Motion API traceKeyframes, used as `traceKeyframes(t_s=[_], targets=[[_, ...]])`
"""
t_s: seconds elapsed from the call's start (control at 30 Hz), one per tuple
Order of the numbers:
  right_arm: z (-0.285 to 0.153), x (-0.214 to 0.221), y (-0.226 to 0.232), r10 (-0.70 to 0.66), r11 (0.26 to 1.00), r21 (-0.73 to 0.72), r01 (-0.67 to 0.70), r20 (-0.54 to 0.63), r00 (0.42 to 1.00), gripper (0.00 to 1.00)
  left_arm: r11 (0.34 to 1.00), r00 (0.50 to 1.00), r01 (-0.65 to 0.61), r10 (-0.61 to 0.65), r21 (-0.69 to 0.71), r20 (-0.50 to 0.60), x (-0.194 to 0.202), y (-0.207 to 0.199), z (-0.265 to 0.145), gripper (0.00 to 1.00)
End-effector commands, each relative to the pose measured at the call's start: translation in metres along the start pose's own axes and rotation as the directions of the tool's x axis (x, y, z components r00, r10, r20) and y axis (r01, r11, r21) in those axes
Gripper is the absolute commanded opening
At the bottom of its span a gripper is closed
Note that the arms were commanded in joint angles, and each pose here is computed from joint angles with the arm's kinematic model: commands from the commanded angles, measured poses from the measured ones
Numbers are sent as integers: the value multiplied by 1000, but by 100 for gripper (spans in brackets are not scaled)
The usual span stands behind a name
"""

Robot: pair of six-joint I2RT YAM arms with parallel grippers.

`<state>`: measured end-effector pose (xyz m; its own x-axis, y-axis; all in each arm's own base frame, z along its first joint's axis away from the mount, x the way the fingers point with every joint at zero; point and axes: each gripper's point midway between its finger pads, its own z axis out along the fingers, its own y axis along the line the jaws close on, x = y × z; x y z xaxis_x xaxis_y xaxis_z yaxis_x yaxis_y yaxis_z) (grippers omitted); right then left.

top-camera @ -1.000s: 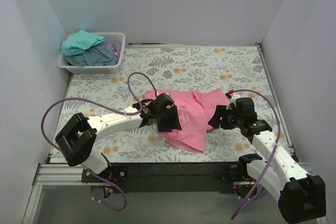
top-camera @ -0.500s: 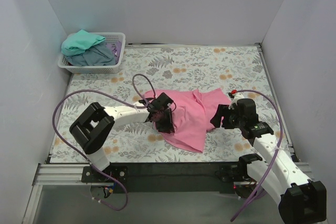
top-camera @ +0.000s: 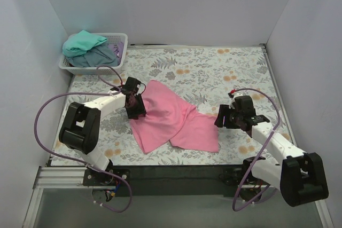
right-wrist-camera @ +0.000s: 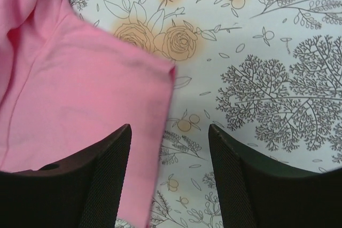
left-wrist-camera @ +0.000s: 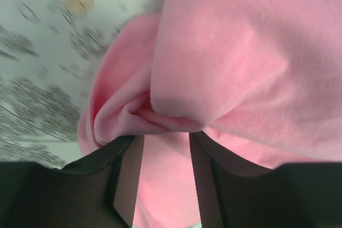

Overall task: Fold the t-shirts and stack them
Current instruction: Flatten the tshirt out

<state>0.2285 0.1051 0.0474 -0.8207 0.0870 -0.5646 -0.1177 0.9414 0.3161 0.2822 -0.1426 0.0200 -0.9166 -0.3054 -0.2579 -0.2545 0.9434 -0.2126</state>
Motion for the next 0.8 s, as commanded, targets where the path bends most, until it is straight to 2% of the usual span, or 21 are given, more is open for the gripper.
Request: traceKeyframes(t_s=[0.0,0.13,0.17,0.27,0.4,0.47,0.57,0.77], targets=[[6,-38,15,-31,998,-49,34,69,997,66,991,993,-80,89,-108,82,-39,19,1,41],[11,-40,27,-52,992,-113,55,30,998,59,991,981,-97,110,-88,158,-68,3,-16,56],[11,-40,33,-57,987,-147,59,23,998,55,994,976,-91,102,-65,191,-74,-2,-28,59],[6,-40,44,-79,975,-207,82,22,997,53,997,973,-60,68,-44,222,-72,-2,-50,62],[3,-33,53,-111,965,-239,110,6,994,53,996,981,0,17,-88,195,-36,27,-70,65],[2,-26,57,-139,962,-236,133,-6,990,53,994,989,47,-32,-102,146,-12,40,-71,73],[1,-19,63,-170,960,-230,162,-16,985,54,986,987,134,-124,-99,100,19,48,-76,74],[-4,-18,72,-233,952,-205,227,-5,972,56,976,982,188,-188,-112,10,66,56,-74,73]])
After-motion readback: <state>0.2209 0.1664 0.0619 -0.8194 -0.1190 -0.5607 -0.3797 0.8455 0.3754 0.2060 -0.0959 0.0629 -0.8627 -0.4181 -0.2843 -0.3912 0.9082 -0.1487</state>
